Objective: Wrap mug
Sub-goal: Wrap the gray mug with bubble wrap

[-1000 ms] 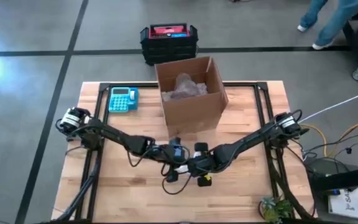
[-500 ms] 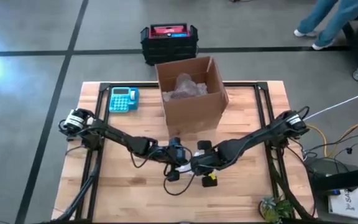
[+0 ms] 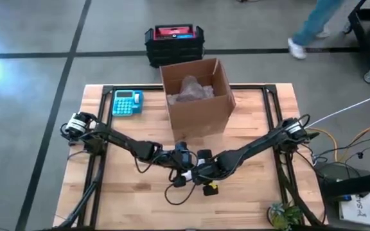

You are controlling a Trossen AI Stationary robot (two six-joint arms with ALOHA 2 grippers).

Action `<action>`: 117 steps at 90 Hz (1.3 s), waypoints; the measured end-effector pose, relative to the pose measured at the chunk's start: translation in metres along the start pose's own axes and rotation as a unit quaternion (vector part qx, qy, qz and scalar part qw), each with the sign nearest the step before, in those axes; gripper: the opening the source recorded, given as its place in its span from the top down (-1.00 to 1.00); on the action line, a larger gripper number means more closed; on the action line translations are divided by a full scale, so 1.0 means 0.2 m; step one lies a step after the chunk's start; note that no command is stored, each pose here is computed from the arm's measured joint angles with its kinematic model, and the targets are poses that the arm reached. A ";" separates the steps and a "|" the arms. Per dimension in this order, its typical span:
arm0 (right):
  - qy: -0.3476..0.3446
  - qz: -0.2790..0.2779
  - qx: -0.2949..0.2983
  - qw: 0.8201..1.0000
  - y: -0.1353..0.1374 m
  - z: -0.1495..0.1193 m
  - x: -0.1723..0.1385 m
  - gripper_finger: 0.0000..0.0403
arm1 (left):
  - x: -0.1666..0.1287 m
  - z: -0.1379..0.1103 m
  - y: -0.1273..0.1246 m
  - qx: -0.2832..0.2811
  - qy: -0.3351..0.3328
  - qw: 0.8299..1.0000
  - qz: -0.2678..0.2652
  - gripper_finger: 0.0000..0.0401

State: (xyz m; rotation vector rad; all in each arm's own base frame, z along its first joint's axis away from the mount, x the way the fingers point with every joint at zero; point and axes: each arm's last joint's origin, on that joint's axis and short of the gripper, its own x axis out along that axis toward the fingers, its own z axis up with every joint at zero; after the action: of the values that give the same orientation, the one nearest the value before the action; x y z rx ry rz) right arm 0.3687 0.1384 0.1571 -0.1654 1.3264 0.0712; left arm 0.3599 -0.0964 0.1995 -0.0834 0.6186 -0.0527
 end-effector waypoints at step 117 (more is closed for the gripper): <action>0.104 0.109 0.078 0.986 -0.07 -0.04 -0.01 1.00 | 0.00 0.01 0.00 -0.004 -0.005 1.000 0.000 0.98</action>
State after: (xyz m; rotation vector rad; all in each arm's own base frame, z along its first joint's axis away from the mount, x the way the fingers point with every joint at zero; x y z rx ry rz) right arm 0.3633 0.1231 0.1583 0.1076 1.5485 0.1376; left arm 0.3606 -0.0962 0.2004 -0.0912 0.6092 -0.0505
